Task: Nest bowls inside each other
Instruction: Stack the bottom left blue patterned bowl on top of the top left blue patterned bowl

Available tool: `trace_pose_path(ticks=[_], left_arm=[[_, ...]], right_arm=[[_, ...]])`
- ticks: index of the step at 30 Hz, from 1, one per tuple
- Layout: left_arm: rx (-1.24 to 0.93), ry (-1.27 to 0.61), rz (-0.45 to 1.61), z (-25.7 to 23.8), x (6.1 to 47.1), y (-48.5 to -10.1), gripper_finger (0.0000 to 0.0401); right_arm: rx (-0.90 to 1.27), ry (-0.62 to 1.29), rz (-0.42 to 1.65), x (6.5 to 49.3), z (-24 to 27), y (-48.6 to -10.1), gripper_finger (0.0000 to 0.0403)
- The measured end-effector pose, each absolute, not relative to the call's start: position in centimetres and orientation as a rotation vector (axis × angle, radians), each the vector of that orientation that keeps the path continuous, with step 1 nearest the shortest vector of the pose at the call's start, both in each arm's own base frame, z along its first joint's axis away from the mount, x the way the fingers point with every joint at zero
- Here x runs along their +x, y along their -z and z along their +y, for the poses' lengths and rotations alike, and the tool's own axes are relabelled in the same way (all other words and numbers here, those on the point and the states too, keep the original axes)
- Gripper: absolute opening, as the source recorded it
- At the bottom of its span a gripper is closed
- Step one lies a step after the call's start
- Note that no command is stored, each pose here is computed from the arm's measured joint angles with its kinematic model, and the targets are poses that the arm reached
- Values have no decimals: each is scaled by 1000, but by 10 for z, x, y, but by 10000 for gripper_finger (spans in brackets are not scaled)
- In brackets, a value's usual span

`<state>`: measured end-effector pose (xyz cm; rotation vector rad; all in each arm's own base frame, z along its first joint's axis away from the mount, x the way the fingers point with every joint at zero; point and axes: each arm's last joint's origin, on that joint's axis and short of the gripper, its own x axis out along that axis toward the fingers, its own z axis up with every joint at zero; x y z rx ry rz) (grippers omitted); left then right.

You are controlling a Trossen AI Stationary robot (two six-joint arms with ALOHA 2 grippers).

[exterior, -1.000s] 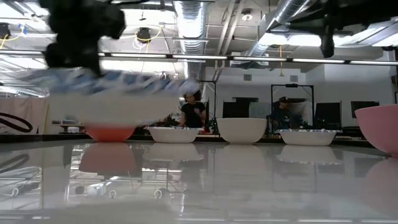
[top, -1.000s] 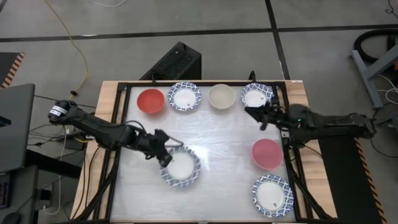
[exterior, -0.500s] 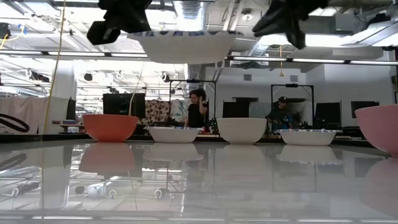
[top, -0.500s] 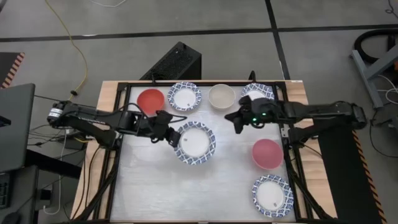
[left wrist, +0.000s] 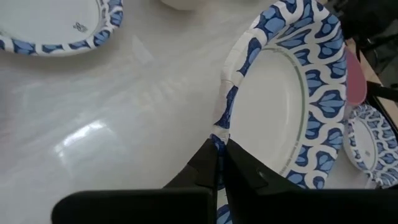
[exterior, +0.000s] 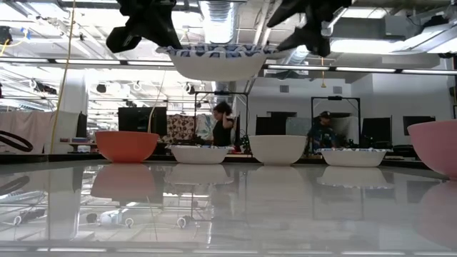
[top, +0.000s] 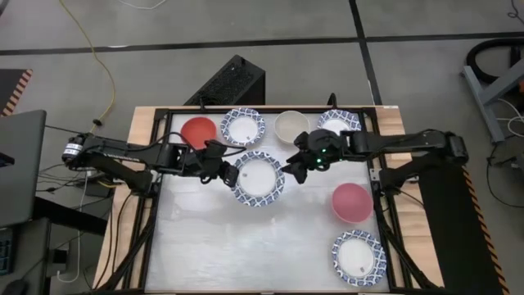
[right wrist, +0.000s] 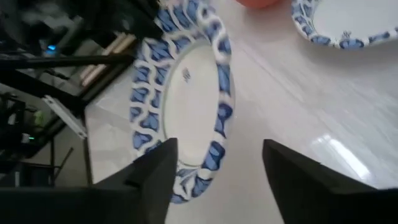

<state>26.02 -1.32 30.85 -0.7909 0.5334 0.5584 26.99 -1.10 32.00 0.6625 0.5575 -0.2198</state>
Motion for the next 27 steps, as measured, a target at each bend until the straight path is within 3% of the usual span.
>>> trace_pose_path(ticks=[5,12,16,21,27], left_arm=[[-784,-557,510,-13,261,-310,0],[-787,-548,488,-13,263,-312,0],[-788,-548,488,-13,263,-312,0],[-789,-550,482,-13,263,-312,3],[-743,-531,454,-13,265,-315,35]], right_arm=[[666,232,576,285,-12,-307,289],[666,244,599,296,-12,-296,278],[672,251,593,295,-12,-297,208],[675,267,591,293,-15,-298,37],[683,275,588,293,-17,-298,11]])
